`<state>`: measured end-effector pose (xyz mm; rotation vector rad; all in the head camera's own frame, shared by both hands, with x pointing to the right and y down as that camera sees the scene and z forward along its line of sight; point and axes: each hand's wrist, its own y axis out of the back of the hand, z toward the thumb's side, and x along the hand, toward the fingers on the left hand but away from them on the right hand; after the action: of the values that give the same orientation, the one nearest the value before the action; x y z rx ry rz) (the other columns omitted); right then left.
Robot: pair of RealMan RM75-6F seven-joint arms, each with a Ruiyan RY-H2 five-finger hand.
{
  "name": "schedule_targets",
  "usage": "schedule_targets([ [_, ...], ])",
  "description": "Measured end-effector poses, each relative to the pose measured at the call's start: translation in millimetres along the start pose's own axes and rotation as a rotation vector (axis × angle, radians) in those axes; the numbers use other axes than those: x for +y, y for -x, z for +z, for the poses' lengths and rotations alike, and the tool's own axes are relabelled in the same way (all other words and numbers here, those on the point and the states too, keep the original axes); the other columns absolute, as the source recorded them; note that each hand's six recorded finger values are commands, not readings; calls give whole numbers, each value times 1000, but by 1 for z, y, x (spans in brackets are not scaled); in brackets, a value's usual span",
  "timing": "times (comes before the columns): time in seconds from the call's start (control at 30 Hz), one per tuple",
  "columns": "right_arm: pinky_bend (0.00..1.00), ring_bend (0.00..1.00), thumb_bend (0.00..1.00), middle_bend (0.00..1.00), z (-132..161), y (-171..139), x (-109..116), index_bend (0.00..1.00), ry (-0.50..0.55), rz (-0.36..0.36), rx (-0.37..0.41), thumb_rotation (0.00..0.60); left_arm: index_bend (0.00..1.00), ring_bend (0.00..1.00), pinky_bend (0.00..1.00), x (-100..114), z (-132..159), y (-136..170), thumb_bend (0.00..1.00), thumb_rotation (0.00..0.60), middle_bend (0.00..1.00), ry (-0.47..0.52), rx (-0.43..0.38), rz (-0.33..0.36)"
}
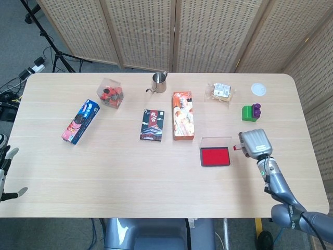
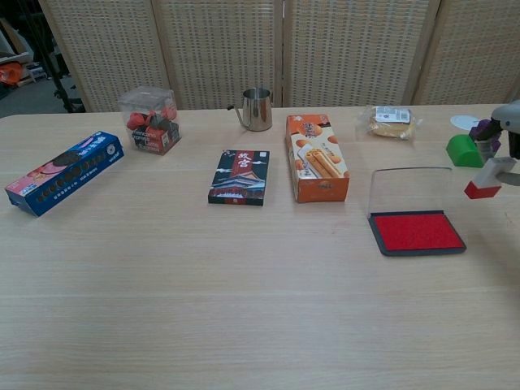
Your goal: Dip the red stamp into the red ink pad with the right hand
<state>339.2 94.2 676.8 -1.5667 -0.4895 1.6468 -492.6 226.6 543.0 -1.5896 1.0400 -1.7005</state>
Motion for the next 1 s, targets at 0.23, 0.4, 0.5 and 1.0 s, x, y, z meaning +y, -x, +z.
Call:
schedule_targets([
  [0.23,1000,1000,466,984,-18,5,-24,563,27,19,-25,600,0,0,0,-2,1,0,0,600,0,-6,3,-2],
  [0.4,1000,1000,466,984,-20,6,-38,563,32,34,-21,600,0,0,0,-3,2,-1,0,600,0,-9,4,-5],
  [0.5,1000,1000,466,984,-20,8,-44,563,31,40,-24,600,0,0,0,-3,2,-1,0,600,0,-9,5,-5],
  [1.0,1000,1000,323,984,-18,10,-55,563,23,61,-21,600,0,0,0,-3,1,-2,0,600,0,-6,4,-4],
])
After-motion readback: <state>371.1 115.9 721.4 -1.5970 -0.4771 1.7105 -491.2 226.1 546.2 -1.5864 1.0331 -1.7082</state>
